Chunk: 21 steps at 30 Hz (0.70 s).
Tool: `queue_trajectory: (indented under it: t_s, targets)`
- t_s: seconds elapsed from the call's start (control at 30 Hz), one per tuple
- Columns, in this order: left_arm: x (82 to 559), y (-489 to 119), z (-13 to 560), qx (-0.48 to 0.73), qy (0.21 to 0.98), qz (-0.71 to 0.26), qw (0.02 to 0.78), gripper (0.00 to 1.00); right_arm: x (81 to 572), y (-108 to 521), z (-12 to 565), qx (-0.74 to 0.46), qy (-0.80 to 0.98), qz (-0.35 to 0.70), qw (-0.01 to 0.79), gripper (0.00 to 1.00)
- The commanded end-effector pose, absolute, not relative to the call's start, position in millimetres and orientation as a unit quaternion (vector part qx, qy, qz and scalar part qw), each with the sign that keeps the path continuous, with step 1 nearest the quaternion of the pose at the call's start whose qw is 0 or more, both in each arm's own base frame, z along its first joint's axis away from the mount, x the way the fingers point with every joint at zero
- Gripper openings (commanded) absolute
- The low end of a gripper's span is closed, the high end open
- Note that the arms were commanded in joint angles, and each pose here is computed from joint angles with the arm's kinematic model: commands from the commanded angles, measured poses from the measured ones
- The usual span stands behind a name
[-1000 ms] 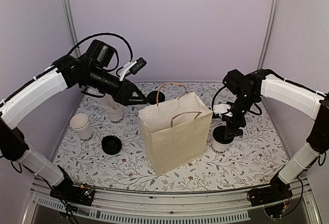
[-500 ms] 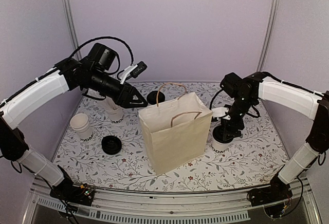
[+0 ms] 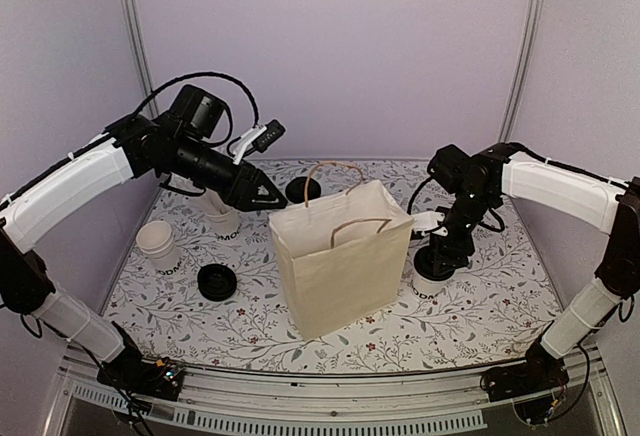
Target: Pack the takeout coffee
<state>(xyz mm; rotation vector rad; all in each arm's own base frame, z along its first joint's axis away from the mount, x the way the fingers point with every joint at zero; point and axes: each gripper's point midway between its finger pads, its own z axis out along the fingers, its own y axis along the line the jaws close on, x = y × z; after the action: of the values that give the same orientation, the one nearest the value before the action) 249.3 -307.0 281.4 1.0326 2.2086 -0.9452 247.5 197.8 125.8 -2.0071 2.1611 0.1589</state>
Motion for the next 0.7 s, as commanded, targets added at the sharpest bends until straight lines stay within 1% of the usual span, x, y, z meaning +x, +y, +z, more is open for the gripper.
queue_trajectory:
  t_s: [0.0,0.07,0.13,0.2,0.33,0.47,0.57,0.67]
  targets:
    - [251.5,-302.9,295.5,0.381,0.808,-0.348,0.285,0.50,244.4,197.6,140.7,-0.675,0.729,0.051,0.099,0.65]
    - [251.5,-302.9,298.3,0.381,0.806,-0.349,0.288,0.50,248.6,199.5,157.6,-0.673,0.729,0.047,0.120,0.63]
    - [250.8,-302.8,300.5,0.381,0.805,-0.350,0.290,0.50,257.1,202.2,178.7,-0.667,0.730,0.036,0.147,0.57]
    - [249.6,-302.9,302.0,0.379,0.804,-0.354,0.289,0.50,269.9,205.9,207.4,-0.660,0.728,0.020,0.184,0.55]
    - [244.7,-303.2,306.3,0.379,0.801,-0.363,0.288,0.50,296.8,210.0,260.2,-0.644,0.719,-0.024,0.261,0.54]
    - [240.6,-302.3,312.3,0.380,0.796,-0.371,0.292,0.51,320.2,228.2,343.1,-0.592,0.709,-0.021,0.384,0.54]
    - [235.1,-304.4,318.0,0.382,0.787,-0.387,0.292,0.51,323.3,238.1,387.1,-0.570,0.693,-0.001,0.441,0.53]
    - [231.7,-308.7,319.5,0.381,0.784,-0.398,0.287,0.50,310.1,244.7,410.8,-0.577,0.666,0.026,0.472,0.53]
